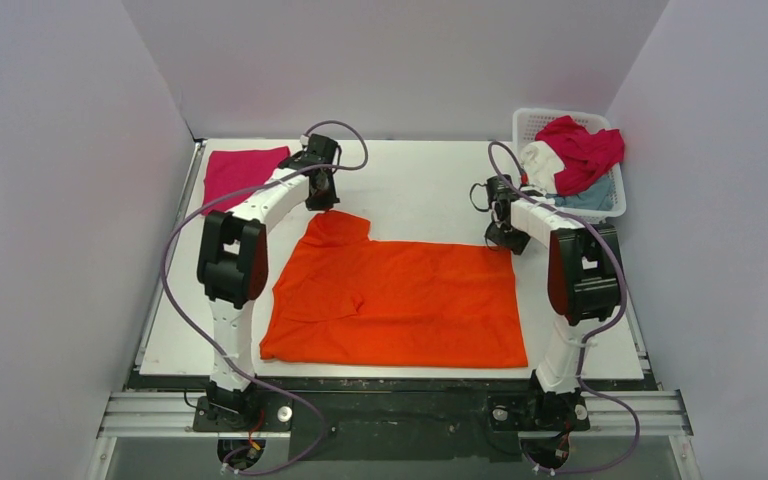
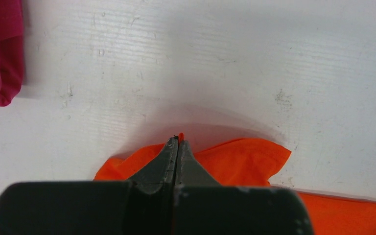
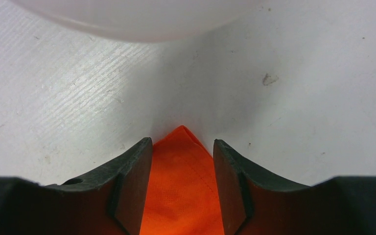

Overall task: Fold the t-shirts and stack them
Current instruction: Grab the side of the flattened tshirt furthest away from the robot with both arms, then fold the other side of the tshirt into a rectangle

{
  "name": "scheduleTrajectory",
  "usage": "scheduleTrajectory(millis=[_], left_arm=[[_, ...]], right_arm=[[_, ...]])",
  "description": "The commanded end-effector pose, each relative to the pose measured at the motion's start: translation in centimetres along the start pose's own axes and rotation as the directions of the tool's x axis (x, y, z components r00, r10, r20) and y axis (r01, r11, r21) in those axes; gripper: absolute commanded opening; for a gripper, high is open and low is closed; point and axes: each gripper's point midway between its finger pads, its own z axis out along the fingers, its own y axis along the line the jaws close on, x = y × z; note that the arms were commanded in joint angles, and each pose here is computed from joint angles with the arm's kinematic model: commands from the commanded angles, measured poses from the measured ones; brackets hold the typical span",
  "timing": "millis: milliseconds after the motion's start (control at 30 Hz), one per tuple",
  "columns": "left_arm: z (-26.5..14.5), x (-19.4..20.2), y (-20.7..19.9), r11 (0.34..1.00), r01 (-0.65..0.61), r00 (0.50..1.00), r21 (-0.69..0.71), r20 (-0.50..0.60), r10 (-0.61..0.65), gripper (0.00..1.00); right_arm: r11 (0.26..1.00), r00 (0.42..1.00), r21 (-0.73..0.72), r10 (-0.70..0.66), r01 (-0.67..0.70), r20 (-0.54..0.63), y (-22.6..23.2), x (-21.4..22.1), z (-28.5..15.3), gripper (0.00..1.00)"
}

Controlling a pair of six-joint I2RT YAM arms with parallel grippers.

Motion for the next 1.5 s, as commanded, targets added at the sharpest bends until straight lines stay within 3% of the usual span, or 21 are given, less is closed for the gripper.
scheduleTrajectory(millis=[0, 167, 333, 600, 800, 933, 1233, 1467], left_arm=[[-2.9, -1.7, -1.2, 0.997, 0.035, 0.996, 0.069, 0.083, -0.041, 0.0], [-3.5, -1.4, -1.1, 0.996, 0.04, 0.995, 0.081, 0.089, -0.047, 0.0], [-4.0, -1.3, -1.0, 0.995, 0.046, 0.994, 0.086, 0.094, -0.054, 0.0], [-4.7, -1.6, -1.3, 0.992, 0.061, 0.992, 0.106, 0.103, -0.072, 0.0], [-5.3, -1.9, -1.4, 0.991, 0.068, 0.991, 0.115, 0.109, -0.08, 0.0], [-5.8, -1.8, -1.3, 0.991, 0.067, 0.991, 0.12, 0.112, -0.08, 0.0], [-8.5, -0.6, -0.8, 0.983, 0.074, 0.987, 0.17, 0.13, -0.097, 0.0], [-10.1, 2.9, -0.2, 0.978, 0.085, 0.988, 0.193, 0.112, -0.108, 0.0]], right_arm=[[1.0, 1.0, 0.028, 0.002, -0.002, 0.008, -0.3, -0.2, 0.5, 0.42], [1.0, 1.0, 0.023, 0.009, -0.009, 0.011, -0.3, -0.2, 0.6, 0.4], [1.0, 1.0, 0.008, 0.009, -0.009, -0.005, 0.0, 0.1, 0.6, 0.28], [0.999, 0.997, -0.007, 0.044, -0.044, -0.058, 0.1, 1.1, 0.5, 0.25], [0.997, 0.995, -0.012, 0.069, -0.07, -0.077, 0.3, 1.6, 0.3, 0.14], [0.998, 0.996, -0.011, 0.065, -0.066, -0.065, 0.3, 1.2, 0.1, 0.0], [0.996, 1.0, -0.085, 0.002, -0.002, -0.002, 0.2, -0.7, -3.0, 0.0], [0.986, 0.998, -0.151, -0.067, 0.068, 0.011, -0.2, 1.2, -5.3, 0.0]])
